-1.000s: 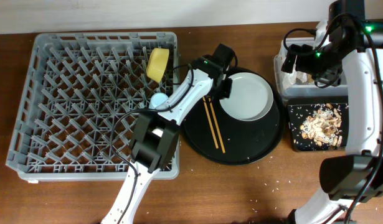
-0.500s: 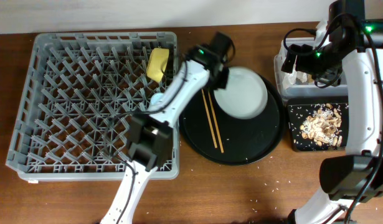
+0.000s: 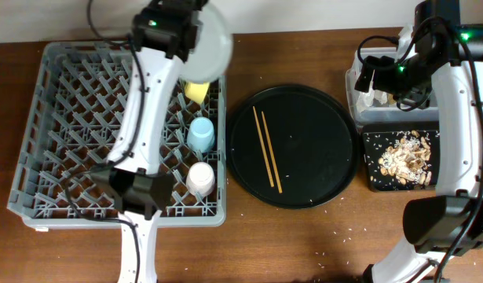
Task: Sort waste into correct bins and load items into the dishwasher rack
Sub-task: 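Stand white plate upright at back of dish rack with left gripper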
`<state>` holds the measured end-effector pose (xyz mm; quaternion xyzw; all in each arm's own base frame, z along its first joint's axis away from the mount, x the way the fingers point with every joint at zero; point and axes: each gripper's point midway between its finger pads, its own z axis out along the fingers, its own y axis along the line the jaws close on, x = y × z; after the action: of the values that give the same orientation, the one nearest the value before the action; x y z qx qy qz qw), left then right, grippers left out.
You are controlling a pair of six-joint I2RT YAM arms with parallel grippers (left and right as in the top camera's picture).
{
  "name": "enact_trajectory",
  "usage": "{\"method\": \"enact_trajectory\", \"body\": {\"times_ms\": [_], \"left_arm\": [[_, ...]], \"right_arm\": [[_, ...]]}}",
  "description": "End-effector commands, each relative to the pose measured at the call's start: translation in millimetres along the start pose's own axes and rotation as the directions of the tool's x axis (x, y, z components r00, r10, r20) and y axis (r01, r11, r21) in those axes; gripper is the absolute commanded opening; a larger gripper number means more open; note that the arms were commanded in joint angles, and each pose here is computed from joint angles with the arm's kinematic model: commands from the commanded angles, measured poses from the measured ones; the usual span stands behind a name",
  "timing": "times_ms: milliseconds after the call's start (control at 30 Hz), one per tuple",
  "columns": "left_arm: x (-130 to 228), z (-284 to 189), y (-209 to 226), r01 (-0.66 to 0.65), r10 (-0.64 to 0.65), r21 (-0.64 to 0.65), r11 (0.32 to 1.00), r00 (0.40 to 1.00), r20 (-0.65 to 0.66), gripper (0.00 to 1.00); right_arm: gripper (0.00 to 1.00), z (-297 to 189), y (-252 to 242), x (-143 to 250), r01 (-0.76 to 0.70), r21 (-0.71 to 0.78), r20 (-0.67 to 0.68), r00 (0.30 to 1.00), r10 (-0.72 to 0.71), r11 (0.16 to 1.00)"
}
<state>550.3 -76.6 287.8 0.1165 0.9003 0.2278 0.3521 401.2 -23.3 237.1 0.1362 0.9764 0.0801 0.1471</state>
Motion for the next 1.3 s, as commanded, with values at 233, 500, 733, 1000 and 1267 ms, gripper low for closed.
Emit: {"method": "enact_trajectory", "body": {"times_ms": [233, 500, 733, 1000, 1267], "left_arm": [[24, 31, 79, 0.038, -0.064, -0.277, 0.960, 0.994, -0.086, 0.00], [48, 71, 65, -0.049, -0.023, -0.352, 0.935, 0.980, -0.196, 0.00], [54, 79, 62, -0.085, -0.006, -0.389, 0.917, 0.974, -0.228, 0.00], [52, 75, 6, -0.125, 0.079, -0.195, 0.973, 0.971, -0.226, 0.46], [46, 65, -40, 0.058, -0.040, 0.093, 0.994, 0.982, -0.185, 0.63]], "right_arm": [[0.99, -8, 1, -3, 0.013, 0.007, 0.027, 1.000, -0.013, 1.000], [0.98, -8, 1, -3, 0.013, 0.007, 0.027, 1.000, -0.013, 1.000], [0.99, -8, 1, -3, 0.013, 0.007, 0.027, 1.000, -0.013, 1.000], [0.99, -8, 1, -3, 0.013, 0.007, 0.027, 1.000, -0.013, 1.000], [0.98, -8, 1, -3, 0.013, 0.007, 0.027, 1.000, -0.013, 1.000]]}}
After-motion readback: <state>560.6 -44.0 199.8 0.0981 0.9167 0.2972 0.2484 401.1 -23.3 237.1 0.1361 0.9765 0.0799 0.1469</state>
